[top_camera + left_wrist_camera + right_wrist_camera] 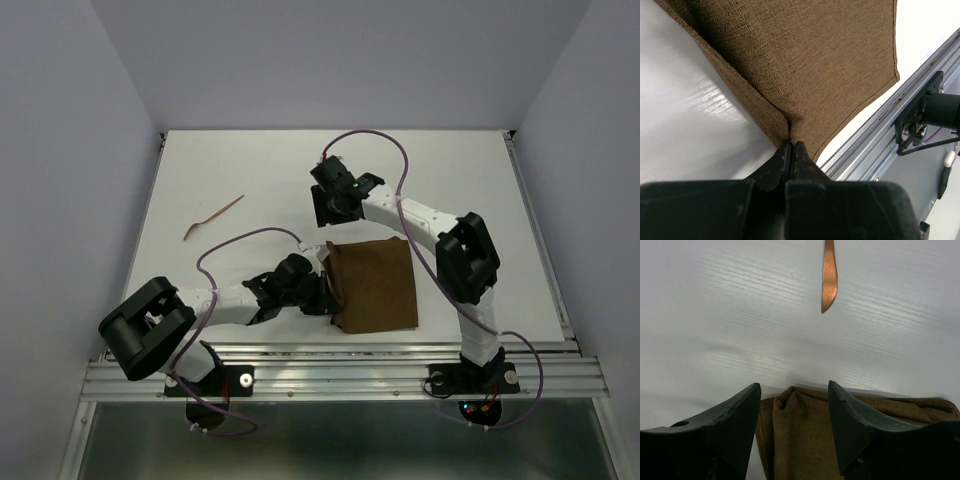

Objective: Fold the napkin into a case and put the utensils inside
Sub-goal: Turn over the upper triangle folded napkin at the center of the board, then smooth out the lower triangle-folded napkin at the center of the board.

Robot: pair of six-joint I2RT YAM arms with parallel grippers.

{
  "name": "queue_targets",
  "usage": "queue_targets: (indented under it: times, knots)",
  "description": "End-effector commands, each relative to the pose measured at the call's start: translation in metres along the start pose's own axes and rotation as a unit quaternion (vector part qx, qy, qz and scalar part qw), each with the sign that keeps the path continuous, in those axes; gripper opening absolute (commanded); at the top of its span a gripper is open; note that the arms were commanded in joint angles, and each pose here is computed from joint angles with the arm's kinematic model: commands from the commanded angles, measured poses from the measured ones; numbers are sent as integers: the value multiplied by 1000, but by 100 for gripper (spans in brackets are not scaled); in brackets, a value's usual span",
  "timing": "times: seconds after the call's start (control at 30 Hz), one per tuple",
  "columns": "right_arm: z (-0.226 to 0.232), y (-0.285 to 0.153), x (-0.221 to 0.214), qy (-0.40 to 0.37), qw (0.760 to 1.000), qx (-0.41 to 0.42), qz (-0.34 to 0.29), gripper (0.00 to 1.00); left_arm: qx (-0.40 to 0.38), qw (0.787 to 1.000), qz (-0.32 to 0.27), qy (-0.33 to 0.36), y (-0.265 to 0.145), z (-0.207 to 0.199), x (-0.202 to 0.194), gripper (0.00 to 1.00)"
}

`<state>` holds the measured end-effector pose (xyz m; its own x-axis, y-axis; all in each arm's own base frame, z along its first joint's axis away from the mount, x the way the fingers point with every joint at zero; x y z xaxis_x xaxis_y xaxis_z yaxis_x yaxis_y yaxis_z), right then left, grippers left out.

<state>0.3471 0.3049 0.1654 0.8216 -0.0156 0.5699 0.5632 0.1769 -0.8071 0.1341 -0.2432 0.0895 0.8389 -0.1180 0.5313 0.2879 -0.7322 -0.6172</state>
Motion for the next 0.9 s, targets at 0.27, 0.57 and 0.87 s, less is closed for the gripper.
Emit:
queue_targets:
  times: [0.27,0.57,0.87]
  knots:
    - [-54,-60,31,68,993,-29,-94,64,43,999,-29,-15,-20,-1,6,65]
    - [-114,-95,15,108,986,-66,-112,65,87,992,-92,-7,-55,-16,44,59]
    - [-164,-92,-33,138,983,-103,-68,62,153,982,-99,-55,-39,1,81,41]
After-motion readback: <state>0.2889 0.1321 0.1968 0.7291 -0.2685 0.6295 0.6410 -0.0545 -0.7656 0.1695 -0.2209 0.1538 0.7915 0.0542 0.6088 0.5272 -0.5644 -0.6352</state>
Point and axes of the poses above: each gripper's point midway between its finger pads, its own y axis out along the fingers, its own z axis along the line the jaws close on, x = y × z, the point moved 8 cm from there along -y, back along the fingers, and after that the axes turned 10 degrees about y, right-handed, at the moved point
